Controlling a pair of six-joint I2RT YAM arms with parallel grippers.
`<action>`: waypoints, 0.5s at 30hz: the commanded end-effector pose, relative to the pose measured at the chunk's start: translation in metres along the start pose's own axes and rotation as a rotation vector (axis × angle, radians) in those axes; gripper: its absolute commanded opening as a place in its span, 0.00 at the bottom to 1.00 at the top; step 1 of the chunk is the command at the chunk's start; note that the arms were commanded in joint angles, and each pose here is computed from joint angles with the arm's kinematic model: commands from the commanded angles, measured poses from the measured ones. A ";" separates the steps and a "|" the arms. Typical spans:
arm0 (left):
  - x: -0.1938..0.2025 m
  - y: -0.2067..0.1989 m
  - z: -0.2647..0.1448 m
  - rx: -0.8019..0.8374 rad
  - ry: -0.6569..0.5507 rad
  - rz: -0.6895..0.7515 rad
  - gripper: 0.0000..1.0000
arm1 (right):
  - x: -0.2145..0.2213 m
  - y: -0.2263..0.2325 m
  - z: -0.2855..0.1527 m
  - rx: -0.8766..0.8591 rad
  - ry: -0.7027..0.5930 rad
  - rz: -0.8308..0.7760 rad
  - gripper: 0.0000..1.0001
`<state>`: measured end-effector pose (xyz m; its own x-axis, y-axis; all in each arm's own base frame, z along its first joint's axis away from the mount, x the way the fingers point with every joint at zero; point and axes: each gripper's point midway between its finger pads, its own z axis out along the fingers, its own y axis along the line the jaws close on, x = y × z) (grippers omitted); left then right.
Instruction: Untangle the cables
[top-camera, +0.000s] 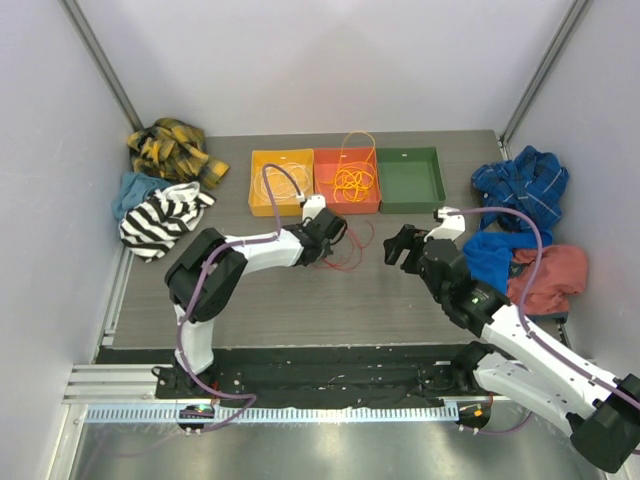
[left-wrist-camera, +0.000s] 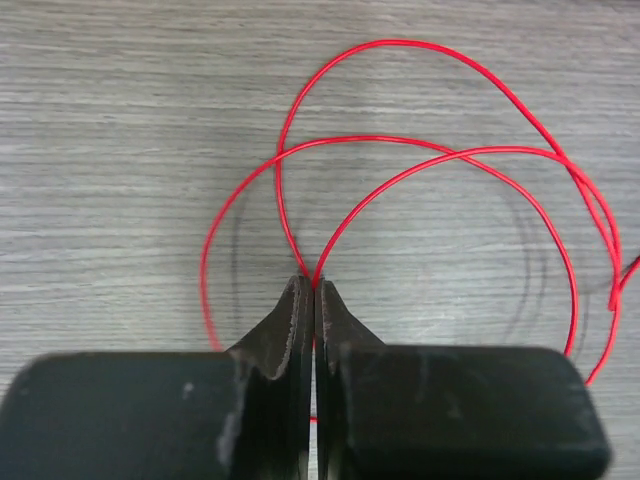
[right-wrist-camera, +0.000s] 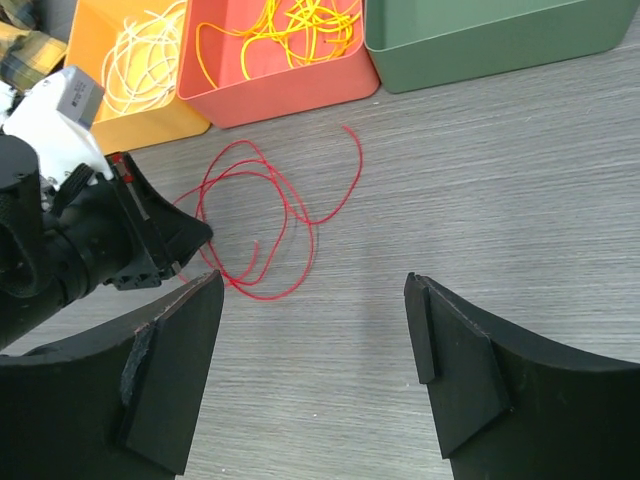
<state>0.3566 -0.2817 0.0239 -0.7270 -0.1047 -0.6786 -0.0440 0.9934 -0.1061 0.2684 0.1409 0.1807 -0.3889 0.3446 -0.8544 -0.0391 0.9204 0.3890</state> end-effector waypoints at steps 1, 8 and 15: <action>-0.005 -0.012 -0.014 0.083 0.015 -0.003 0.00 | -0.002 -0.009 0.005 0.051 -0.035 0.004 0.83; -0.024 -0.022 -0.068 0.255 -0.001 -0.018 0.00 | 0.031 0.016 0.036 -0.059 0.051 -0.018 0.89; -0.008 -0.014 -0.085 0.276 0.045 0.007 0.00 | 0.064 0.041 0.071 -0.116 0.116 -0.024 0.90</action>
<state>0.3218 -0.2941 0.0992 -0.7305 -0.1276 -0.6709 0.1130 0.9463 -0.3030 0.2903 0.1820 0.0967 -0.5497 0.2422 -0.7995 -0.0768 0.9383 0.3371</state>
